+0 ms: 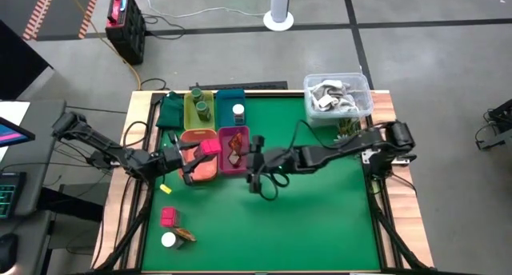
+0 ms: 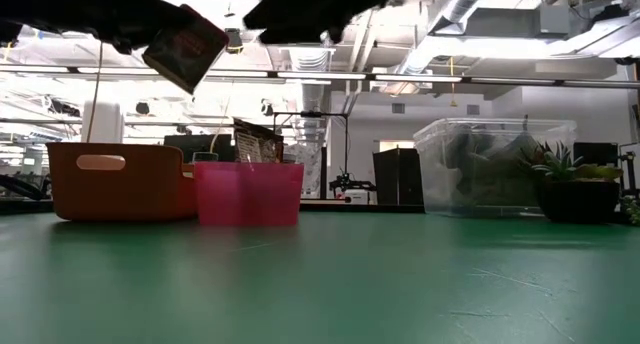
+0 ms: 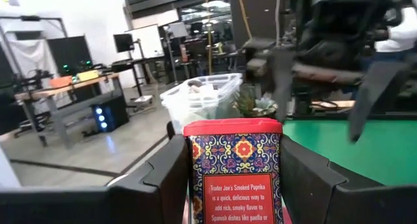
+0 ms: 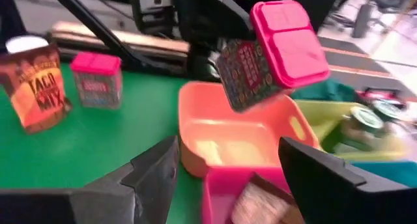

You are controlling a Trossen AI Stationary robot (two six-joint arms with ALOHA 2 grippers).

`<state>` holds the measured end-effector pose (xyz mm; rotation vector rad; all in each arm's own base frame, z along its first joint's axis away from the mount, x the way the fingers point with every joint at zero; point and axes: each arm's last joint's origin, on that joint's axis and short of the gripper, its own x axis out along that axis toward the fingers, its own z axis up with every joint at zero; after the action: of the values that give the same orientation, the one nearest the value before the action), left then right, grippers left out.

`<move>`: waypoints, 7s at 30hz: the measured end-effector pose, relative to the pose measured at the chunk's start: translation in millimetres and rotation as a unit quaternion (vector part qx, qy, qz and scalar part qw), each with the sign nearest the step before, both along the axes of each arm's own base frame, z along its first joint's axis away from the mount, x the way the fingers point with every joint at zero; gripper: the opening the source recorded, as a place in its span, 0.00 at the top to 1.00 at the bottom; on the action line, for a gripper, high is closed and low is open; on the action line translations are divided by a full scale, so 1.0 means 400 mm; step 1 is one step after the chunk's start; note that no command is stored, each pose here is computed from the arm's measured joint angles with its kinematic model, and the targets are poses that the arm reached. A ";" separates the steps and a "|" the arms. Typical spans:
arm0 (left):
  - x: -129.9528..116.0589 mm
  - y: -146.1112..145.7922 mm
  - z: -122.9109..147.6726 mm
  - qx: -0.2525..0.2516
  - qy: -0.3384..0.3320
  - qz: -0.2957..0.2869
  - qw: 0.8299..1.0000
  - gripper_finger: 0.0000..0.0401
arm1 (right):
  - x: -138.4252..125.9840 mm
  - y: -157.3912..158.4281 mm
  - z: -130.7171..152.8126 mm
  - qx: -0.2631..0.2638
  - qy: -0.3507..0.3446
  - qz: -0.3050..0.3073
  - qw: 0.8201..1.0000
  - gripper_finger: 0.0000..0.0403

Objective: Sort spices by type
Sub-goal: Put the right red seasoning can into the orange bin, then put the red seasoning can into the orange bin

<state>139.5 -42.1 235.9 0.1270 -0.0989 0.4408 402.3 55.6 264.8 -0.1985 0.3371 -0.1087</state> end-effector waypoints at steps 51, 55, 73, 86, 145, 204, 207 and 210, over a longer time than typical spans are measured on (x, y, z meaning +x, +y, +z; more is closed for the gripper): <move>0.009 -0.001 -0.001 0.039 0.007 -0.062 0.997 0.52 | 0.082 -0.045 0.141 0.017 -0.088 0.085 0.992 0.28; 0.010 0.003 -0.003 0.034 0.010 -0.050 0.998 0.52 | 0.084 -0.039 0.155 0.020 -0.081 0.097 0.992 0.28; 0.012 0.009 -0.012 0.041 0.033 -0.023 0.998 0.56 | 0.070 -0.047 0.129 0.030 0.000 0.075 0.997 0.28; -0.042 0.031 -0.035 0.008 0.085 0.031 0.996 0.56 | -0.049 0.007 0.139 0.027 0.160 0.004 0.987 0.28; -0.108 0.092 -0.169 -0.165 0.209 0.105 0.958 0.52 | -0.065 0.088 0.056 0.028 0.146 -0.011 0.989 0.28; -0.021 -0.019 0.090 -0.241 0.262 -0.072 0.932 0.21 | -0.147 0.070 0.007 -0.049 0.282 -0.136 0.948 0.28; -0.006 -0.034 0.112 -0.232 0.314 -0.050 0.919 0.21 | -0.146 0.071 0.010 -0.074 0.280 -0.131 0.948 0.28; 0.022 -0.057 0.132 -0.202 0.340 -0.052 0.917 0.21 | -0.137 0.076 0.016 -0.085 0.265 -0.112 0.954 0.28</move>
<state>148.2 -64.7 288.7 -0.1375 0.6676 0.2829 347.6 86.1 271.2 -0.3606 0.8885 -0.3121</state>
